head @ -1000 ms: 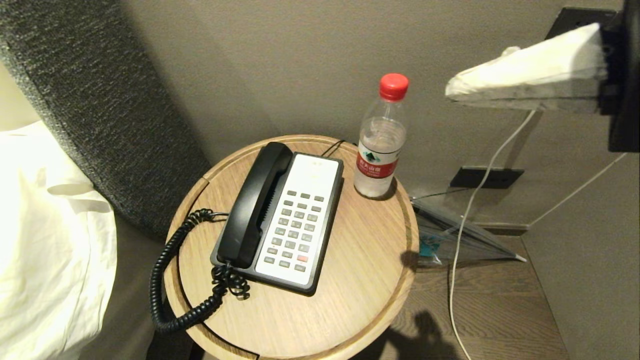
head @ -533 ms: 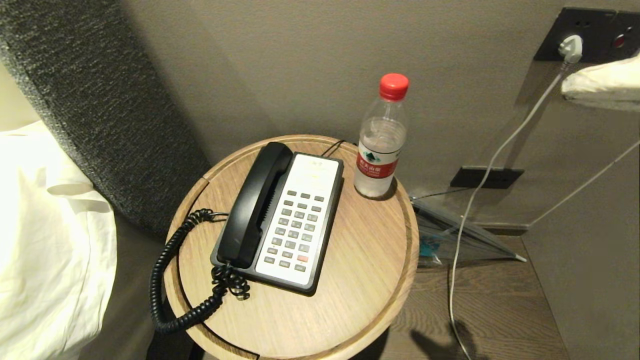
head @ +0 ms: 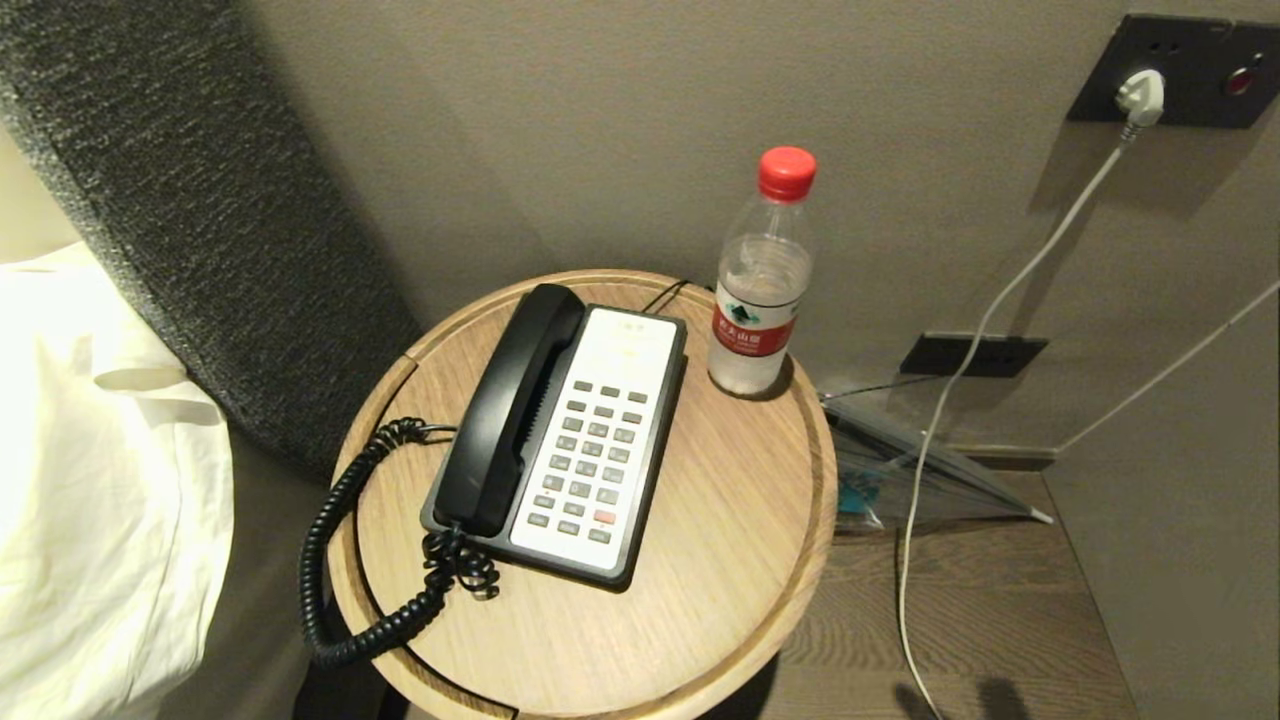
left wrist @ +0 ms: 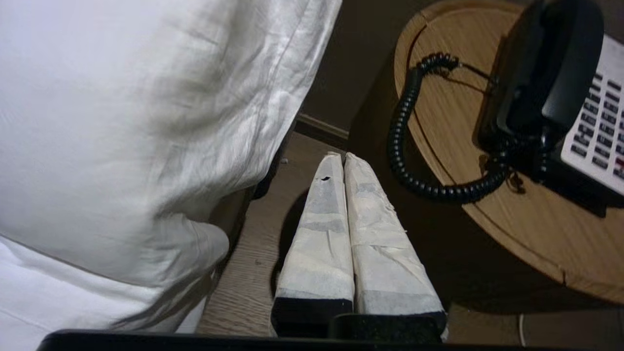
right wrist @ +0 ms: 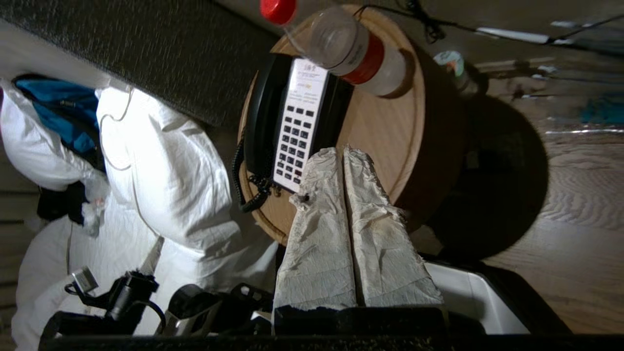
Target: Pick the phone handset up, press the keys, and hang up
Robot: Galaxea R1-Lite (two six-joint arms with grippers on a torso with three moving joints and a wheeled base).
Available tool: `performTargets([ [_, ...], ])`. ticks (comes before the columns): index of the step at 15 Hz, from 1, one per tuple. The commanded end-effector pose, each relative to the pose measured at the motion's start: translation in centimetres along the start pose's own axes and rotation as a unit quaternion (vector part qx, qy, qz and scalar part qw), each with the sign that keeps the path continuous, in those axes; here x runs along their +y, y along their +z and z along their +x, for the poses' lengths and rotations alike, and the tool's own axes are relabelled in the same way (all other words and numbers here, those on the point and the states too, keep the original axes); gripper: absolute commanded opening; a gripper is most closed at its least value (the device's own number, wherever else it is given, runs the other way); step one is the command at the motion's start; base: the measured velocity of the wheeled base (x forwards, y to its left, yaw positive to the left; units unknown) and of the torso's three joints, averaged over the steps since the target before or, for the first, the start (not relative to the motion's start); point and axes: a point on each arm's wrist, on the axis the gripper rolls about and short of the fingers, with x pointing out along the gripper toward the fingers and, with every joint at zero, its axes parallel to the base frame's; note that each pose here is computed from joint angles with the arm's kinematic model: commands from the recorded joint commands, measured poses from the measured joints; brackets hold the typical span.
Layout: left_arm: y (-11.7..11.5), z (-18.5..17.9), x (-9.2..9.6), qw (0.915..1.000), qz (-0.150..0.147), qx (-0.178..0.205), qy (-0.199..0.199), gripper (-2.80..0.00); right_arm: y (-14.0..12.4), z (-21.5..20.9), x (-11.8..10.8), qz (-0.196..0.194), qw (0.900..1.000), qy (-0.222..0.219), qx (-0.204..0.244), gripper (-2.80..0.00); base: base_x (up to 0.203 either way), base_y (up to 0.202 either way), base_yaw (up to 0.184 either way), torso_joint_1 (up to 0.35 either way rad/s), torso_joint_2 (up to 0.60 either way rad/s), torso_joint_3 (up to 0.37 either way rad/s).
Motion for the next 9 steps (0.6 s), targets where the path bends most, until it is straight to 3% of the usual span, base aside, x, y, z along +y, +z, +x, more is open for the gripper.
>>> performTargets([
  [1,-0.8,-0.5,0.3,0.9998,0.009,-0.012,-0.009,-2.8,-0.2,-3.5,-1.4,0.011,0.999,0.001,-0.034,-2.8,0.0,0.0,0.0,0.0,0.0,0.0],
  [6,-1.6,-0.1,0.5,1.0,0.006,0.002,-0.003,-2.8,-2.7,-10.4,-4.0,0.027,0.995,-0.051,-0.084,-2.8,0.0,0.0,0.0,0.0,0.0,0.0],
  [9,-2.0,0.1,0.6,0.9999,0.007,0.008,0.005,-2.8,-5.3,-13.0,-4.1,0.039,0.99,-0.094,-0.097,-2.8,0.0,0.0,0.0,0.0,0.0,0.0],
])
